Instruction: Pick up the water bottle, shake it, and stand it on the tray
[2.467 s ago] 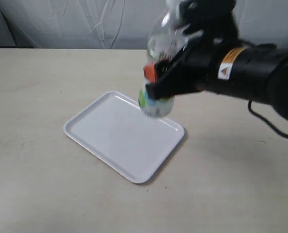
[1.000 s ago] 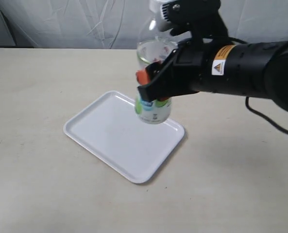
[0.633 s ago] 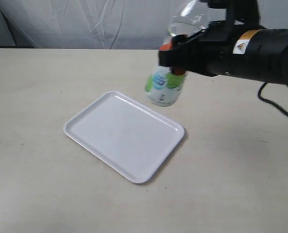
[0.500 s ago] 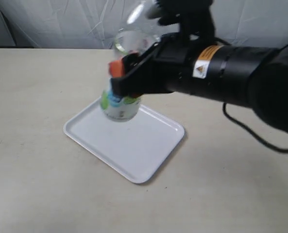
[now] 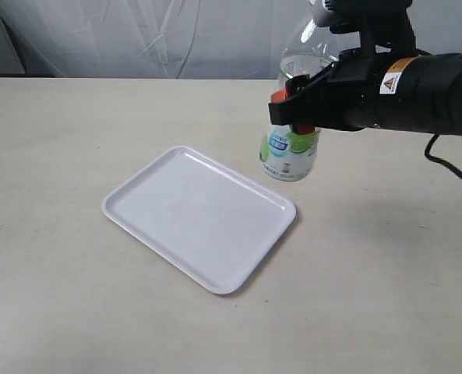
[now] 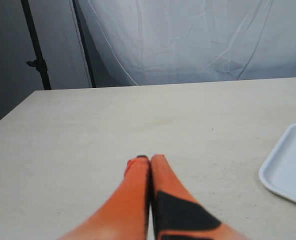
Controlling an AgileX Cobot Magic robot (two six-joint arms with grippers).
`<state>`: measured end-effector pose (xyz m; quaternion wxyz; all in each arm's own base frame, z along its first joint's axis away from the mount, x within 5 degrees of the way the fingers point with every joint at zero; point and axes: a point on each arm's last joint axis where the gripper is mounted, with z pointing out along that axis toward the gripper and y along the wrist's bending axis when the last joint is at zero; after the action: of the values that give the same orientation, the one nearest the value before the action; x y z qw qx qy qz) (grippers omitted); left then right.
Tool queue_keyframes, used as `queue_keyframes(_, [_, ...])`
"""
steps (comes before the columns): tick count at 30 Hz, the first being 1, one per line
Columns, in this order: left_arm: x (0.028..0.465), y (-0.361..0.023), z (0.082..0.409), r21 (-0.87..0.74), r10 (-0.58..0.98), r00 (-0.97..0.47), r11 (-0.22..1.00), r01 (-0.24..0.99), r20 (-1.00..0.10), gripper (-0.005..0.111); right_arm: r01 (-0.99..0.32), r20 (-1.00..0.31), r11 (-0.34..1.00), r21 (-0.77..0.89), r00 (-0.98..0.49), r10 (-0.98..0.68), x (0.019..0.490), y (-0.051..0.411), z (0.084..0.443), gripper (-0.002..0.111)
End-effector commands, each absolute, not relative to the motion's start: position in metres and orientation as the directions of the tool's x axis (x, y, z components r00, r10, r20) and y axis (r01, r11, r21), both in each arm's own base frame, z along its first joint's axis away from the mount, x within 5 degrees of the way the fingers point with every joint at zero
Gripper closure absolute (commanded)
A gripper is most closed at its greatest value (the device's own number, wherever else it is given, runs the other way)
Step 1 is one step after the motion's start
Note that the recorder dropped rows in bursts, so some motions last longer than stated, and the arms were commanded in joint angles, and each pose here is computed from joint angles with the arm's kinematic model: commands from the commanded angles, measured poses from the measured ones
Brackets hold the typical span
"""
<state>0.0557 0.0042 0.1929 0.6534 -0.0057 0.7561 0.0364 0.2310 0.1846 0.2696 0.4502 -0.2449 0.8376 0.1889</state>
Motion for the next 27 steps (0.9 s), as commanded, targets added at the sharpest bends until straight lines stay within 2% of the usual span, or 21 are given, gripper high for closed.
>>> queue_keyframes(1, [0.055, 0.004, 0.193, 0.04, 0.033, -0.138, 0.998, -0.051, -0.99, 0.107, -0.61, -0.895, 0.773, 0.174, -0.426, -0.135, 0.22, 0.205, 0.283, 0.109])
queue_keyframes(6, [0.055, 0.004, 0.193, 0.04, 0.033, -0.138, 0.998, -0.051, -0.99, 0.107, -0.729, -0.917, 0.663, 0.172, -0.363, -0.162, 0.19, 0.247, 0.278, 0.109])
queue_keyframes(10, [0.055, 0.004, 0.193, 0.04, 0.033, -0.138, 0.998, -0.051, -0.99, 0.107, -0.796, -0.926, 0.597, 0.104, -0.296, -0.233, 0.176, 0.266, 0.268, 0.109])
queue_keyframes(14, [0.055, 0.004, 0.193, 0.04, 0.033, -0.138, 0.998, -0.051, -0.99, 0.107, -0.767, -0.914, 0.633, 0.102, -0.323, -0.244, 0.188, 0.256, 0.265, 0.109])
queue_keyframes(20, [0.055, 0.004, 0.193, 0.04, 0.033, -0.138, 0.998, -0.051, -0.99, 0.107, -0.674, -0.927, 0.728, 0.128, -0.342, -0.154, 0.217, 0.231, 0.271, 0.109])
queue_keyframes(27, [0.055, 0.004, 0.193, 0.04, 0.033, -0.138, 0.998, -0.051, -0.99, 0.107, -0.67, -0.938, 0.731, 0.127, -0.322, -0.132, 0.221, 0.233, 0.27, 0.109])
